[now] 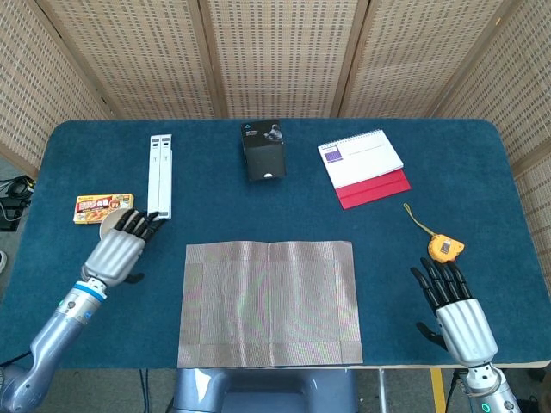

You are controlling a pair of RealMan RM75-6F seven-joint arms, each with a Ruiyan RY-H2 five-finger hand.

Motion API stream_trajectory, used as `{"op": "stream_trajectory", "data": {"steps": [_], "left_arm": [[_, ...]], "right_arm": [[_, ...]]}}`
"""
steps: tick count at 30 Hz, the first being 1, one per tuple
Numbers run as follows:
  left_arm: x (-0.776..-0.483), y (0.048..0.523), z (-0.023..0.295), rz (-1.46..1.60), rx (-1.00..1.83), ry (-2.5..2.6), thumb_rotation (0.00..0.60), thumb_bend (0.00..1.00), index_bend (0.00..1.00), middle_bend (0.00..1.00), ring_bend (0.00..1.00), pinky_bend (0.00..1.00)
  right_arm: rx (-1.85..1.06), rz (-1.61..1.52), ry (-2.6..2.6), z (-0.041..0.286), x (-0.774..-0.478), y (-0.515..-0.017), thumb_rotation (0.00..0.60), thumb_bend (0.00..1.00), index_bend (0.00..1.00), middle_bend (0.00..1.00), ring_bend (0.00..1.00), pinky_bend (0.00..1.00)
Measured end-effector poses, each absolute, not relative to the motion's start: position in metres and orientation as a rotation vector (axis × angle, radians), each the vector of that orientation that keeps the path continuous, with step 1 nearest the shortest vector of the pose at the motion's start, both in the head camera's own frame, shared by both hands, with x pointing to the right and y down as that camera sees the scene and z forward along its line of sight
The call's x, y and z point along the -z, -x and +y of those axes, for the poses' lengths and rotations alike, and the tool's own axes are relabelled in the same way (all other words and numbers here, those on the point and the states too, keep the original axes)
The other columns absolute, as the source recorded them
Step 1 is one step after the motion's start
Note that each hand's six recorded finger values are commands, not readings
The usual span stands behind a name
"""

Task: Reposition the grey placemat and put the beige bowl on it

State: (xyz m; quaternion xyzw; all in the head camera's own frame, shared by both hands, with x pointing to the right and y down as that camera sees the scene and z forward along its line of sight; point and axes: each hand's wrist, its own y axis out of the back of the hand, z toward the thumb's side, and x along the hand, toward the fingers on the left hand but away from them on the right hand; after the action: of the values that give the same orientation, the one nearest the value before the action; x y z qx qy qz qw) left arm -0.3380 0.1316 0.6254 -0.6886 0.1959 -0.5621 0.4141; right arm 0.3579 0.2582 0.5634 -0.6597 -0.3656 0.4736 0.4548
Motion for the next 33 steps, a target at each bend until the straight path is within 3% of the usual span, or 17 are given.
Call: {"op": "stream_trajectory", "data": {"steps": [5, 11, 20, 28, 33], "left_arm": [[-0.646, 0.389, 0.121, 0.596, 1.579, 1.674, 0.6, 0.0, 0.05, 0.0, 0.0, 0.0], [-0.671, 0.417, 0.123, 0.619, 1.68, 1.677, 0.6, 0.0, 0.14, 0.0, 0.0, 0.0], [-0.701, 0.409, 0.122, 0.562, 1.642, 1.665, 0.6, 0.0, 0.32, 0.0, 0.0, 0.0], [-0.719, 0.395, 0.122, 0.507, 1.604, 1.602, 0.6, 0.0, 0.41, 0.0, 0.0, 0.0], [-0.724, 0.393, 0.12, 0.496, 1.604, 1.58, 0.6, 0.19, 0.49, 0.0, 0.0, 0.0]], "right_arm": [[-1.172, -0.894, 1.634, 0.259, -0.566, -0.357, 0.6, 0.0, 0.04, 0.0, 0.0, 0.0], [-1.175, -0.886, 1.641, 0.26, -0.568, -0.355, 0.6, 0.0, 0.04, 0.0, 0.0, 0.0], [-1.176, -0.89, 1.638, 0.259, -0.567, -0.356, 0.6, 0.0, 0.04, 0.0, 0.0, 0.0], [-1.179, -0.891, 1.641, 0.258, -0.568, -0.357, 0.6, 0.0, 0.04, 0.0, 0.0, 0.0], [-1.178, -0.896, 1.64, 0.258, -0.567, -0.357, 0.6, 0.0, 0.04, 0.0, 0.0, 0.0]]}}
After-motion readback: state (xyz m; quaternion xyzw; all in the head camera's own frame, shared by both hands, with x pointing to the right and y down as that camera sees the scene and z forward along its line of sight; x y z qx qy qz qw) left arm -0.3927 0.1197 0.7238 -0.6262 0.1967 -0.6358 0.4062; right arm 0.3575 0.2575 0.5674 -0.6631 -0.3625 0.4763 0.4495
